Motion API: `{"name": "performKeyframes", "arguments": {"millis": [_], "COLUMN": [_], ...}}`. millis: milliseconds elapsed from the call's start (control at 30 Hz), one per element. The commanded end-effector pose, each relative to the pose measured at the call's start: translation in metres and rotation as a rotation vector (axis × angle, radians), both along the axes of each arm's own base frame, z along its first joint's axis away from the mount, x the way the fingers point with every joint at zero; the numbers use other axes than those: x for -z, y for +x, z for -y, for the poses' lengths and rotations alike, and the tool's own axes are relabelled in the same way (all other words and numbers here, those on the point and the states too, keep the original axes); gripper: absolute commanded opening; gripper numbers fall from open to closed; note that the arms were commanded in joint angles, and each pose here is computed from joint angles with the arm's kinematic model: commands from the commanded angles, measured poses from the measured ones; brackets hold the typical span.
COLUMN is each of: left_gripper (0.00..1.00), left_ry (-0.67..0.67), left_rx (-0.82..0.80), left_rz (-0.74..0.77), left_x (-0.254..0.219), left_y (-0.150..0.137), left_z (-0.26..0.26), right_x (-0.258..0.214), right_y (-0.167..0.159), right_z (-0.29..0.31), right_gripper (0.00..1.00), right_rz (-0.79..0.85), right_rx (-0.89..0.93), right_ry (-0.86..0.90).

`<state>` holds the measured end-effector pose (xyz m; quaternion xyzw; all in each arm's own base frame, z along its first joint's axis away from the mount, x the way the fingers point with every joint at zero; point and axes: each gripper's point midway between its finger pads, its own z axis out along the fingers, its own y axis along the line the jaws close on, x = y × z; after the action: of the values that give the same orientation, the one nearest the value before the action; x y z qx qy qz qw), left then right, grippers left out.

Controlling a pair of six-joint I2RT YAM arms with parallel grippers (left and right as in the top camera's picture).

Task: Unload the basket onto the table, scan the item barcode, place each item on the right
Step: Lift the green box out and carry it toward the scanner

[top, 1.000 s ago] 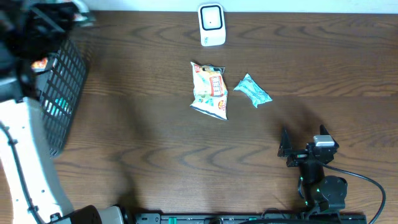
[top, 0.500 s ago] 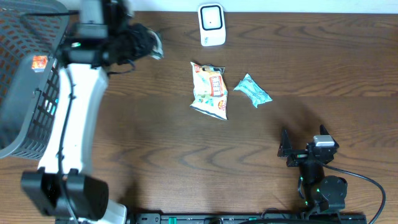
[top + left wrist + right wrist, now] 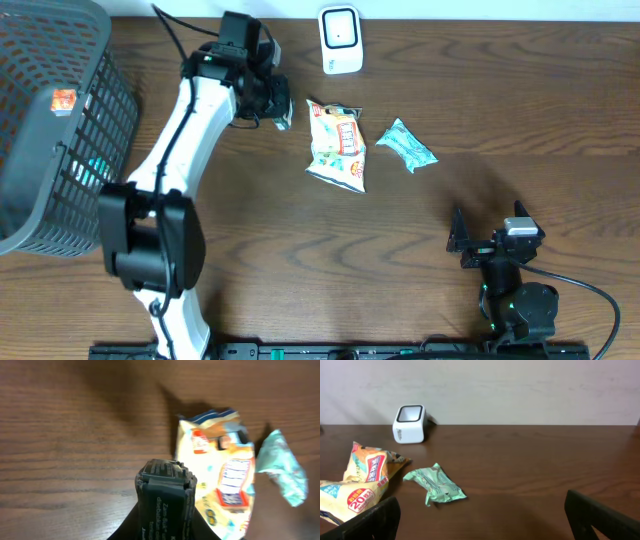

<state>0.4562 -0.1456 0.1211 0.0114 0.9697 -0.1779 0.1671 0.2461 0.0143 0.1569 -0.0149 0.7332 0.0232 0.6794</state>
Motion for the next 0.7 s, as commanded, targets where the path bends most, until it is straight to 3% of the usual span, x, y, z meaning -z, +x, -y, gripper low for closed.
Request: {"name": "performKeyframes", "arguments": {"millis": [0,333,667], "left_gripper": [0.12,0.13,0.13], "left_ry": [0.029,0.048,0.047], "left_rx": [0.019,0.020,0.017], "left_rz": [-0.027,-0.125,-0.126], "left_x": [0.023,0.075,0.077], "left_y": [0.004,0.003,0.004], "left_z": [-0.002,-0.002,-0.002], "right_x": [0.000,0.000,0.000], "right_y": [0.000,0.000,0.000], "right_z": [0.001,0.001,0.001], "right_gripper": [0.99,0.99,0.99], "right_rz": [0.000,0.000,0.000], "right_rx": [0.004,0.004,0.004], "right_ry": [0.003,0.003,0.003]}}
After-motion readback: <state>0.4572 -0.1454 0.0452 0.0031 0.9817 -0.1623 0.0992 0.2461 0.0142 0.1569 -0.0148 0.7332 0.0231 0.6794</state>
